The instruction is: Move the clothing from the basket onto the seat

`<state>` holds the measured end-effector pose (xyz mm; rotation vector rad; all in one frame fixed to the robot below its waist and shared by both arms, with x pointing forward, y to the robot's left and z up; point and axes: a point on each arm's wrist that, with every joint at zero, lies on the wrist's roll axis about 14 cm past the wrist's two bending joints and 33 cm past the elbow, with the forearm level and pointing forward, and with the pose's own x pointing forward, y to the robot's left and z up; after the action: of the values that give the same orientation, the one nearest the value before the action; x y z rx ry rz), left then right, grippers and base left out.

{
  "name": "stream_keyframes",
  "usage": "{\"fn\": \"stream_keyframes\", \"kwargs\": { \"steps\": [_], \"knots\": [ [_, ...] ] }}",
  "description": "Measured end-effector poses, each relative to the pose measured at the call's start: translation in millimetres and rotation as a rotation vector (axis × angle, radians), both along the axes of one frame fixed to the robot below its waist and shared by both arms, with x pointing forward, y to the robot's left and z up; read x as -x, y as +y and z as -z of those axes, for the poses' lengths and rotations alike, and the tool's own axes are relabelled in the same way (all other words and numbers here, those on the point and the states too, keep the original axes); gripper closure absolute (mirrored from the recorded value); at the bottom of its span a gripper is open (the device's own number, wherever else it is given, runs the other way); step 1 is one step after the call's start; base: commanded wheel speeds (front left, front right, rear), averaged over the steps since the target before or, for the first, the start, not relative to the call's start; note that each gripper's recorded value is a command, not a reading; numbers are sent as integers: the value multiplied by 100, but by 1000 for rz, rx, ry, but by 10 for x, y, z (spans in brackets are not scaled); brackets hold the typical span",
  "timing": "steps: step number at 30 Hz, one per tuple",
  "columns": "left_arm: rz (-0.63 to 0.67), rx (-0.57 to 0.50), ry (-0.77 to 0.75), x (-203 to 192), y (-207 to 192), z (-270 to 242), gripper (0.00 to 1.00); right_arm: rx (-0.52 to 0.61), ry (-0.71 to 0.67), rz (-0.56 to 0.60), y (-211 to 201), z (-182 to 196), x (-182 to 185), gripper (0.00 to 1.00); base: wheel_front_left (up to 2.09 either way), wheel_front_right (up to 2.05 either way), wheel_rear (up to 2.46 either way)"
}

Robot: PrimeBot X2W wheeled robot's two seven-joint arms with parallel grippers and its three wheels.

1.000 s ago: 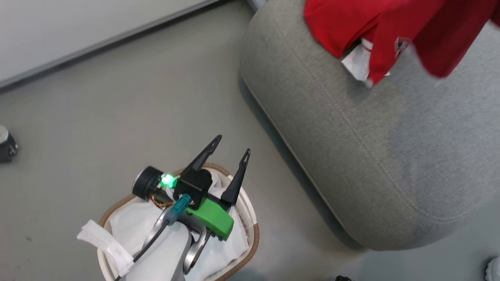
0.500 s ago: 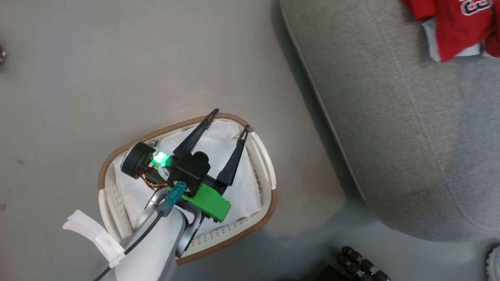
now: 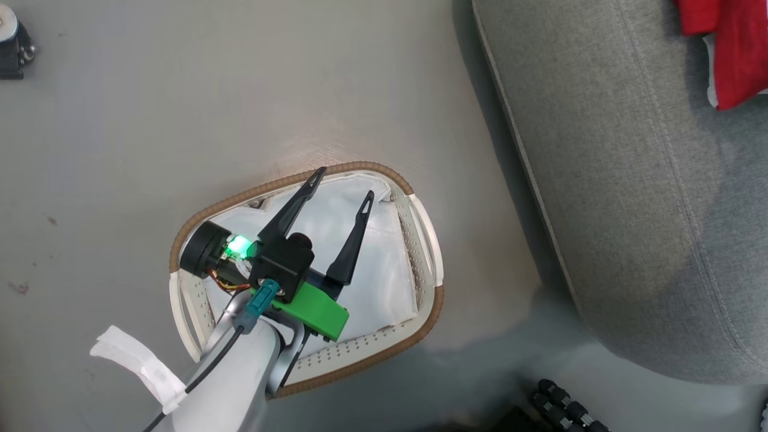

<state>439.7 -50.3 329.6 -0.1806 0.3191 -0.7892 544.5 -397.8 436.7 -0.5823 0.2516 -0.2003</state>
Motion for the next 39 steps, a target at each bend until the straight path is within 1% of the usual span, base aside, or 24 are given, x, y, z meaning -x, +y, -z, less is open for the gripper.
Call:
{"fn": "stream_keyframes", "kwargs": {
  "steps": [8,13,17,19,23,29,34,36,39],
  "knots": [
    [4,42,-23,30,-102,-231,0,-38,-29,17,39,-91,318,0,0,0,0],
    [-10,81,-26,74,-132,-419,0,-62,-29,-8,194,-97,569,0,0,0,0],
    [-47,133,-20,104,-121,-630,0,-63,-57,-29,259,-257,724,0,0,0,0],
    [-54,141,-34,127,-107,-730,0,-60,-70,-51,313,-342,758,0,0,0,0],
    [-98,157,-72,120,-21,-958,0,-58,-147,-80,364,-673,772,0,0,0,0],
    [-225,153,-123,93,292,-1224,0,-92,-262,-125,541,-1096,785,0,0,0,0],
    [-362,138,-158,111,697,-1378,0,-182,-352,-162,793,-1329,779,0,0,0,0],
    [-423,142,-163,125,878,-1424,0,-224,-374,-172,891,-1360,784,0,0,0,0],
    [-507,127,-171,176,1149,-1441,0,-303,-380,-187,1103,-1273,811,0,0,0,0]
  ]
}}
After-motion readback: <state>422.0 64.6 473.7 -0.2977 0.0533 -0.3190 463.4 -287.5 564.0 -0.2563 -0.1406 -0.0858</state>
